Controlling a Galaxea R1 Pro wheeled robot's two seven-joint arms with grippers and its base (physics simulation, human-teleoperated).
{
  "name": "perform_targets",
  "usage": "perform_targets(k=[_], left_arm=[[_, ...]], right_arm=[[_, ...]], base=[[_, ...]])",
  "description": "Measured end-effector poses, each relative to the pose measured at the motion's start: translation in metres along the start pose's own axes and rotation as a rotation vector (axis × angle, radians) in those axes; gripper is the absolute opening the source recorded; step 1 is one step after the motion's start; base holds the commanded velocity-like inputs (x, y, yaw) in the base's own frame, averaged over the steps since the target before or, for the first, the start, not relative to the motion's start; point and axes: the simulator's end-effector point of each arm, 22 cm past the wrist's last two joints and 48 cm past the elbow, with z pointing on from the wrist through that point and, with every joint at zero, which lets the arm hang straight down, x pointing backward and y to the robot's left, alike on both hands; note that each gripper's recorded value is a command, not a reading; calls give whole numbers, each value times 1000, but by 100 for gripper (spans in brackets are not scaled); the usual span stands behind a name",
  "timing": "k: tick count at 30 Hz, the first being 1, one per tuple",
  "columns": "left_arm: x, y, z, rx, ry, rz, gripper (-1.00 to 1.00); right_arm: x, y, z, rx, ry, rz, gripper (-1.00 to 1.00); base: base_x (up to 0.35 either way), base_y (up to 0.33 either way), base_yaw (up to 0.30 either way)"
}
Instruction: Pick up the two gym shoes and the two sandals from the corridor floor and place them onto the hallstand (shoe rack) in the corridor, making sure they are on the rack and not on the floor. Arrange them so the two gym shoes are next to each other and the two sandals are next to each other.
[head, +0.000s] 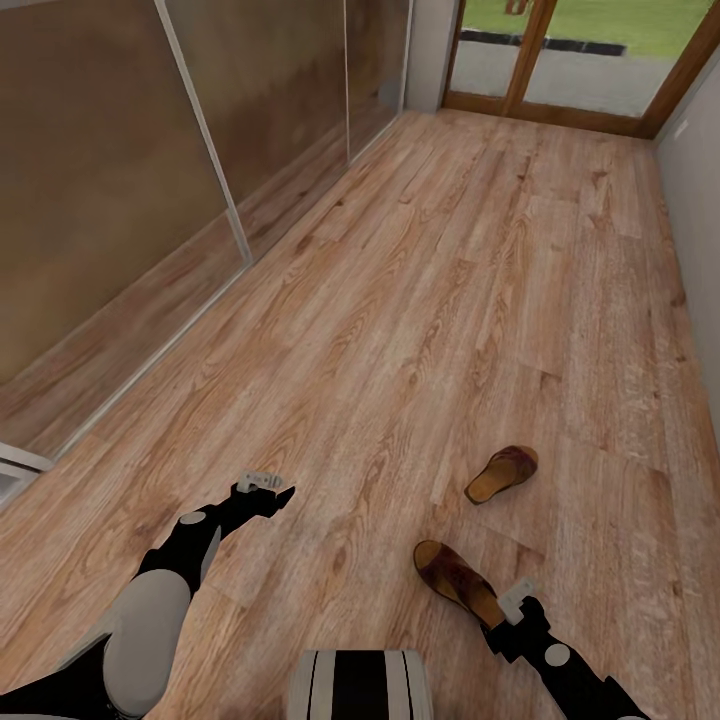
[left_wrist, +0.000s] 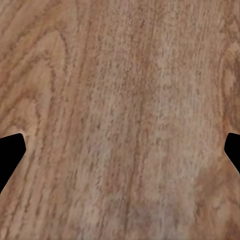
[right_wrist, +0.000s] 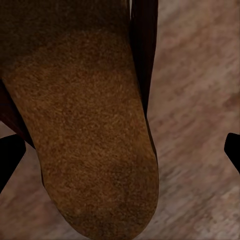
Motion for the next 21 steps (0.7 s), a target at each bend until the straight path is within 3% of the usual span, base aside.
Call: perform_targets(k=[21], left_arm=[[20, 3, 7, 1, 31, -10, 100]], right_arm=[[14, 8, 6, -16, 27, 2, 100]], base=[[0, 0, 0]])
